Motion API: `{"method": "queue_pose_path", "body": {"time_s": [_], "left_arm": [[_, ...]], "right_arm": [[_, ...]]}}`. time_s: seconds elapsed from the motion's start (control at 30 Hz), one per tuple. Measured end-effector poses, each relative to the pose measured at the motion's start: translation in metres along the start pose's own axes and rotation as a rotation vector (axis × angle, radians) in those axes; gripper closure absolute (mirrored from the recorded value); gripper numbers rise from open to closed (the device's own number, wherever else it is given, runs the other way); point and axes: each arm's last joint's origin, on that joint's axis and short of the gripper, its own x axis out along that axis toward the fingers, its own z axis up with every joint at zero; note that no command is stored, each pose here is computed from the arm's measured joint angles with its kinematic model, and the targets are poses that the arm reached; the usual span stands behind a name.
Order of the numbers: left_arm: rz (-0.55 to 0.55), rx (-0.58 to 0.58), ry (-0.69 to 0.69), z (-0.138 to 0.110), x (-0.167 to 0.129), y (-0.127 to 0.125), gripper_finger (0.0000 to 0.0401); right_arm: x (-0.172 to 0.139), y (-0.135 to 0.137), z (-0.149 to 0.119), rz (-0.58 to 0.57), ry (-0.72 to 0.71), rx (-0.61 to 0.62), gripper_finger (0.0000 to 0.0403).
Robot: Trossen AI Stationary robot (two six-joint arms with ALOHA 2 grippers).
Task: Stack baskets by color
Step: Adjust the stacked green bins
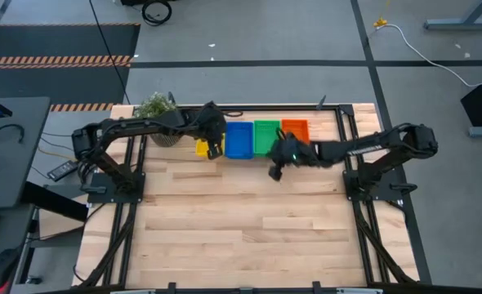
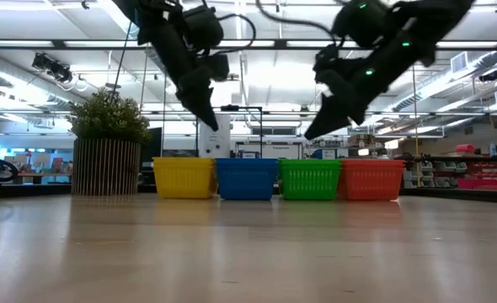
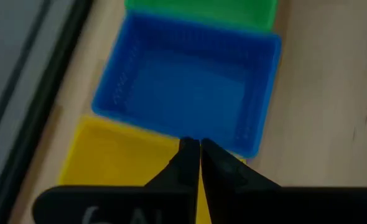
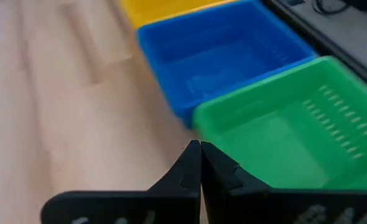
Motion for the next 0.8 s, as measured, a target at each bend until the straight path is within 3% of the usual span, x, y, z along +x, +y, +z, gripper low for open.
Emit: {"method": "queue_pose_path", "body": {"time_s": [0.23,0.33,0.5,0.8], "left_arm": [[0.035,-0.01,-0.008,0.001,-0.004,-0.001,0.0393],[0.039,-0.029,0.008,0.0,-0.005,-0.003,0.0394],[0.042,-0.032,0.031,-0.002,-0.007,-0.009,0.0383],[0.037,-0.009,0.044,-0.002,-0.008,-0.017,0.0393]], "right_arm": [[0.027,-0.036,0.042,0.01,0.158,-0.025,0.04],[0.048,-0.044,0.038,0.047,0.274,-0.048,0.04],[0.071,-0.041,0.036,0.087,0.332,-0.08,0.04],[0.069,-0.036,0.044,0.129,0.319,-0.082,0.04]]}}
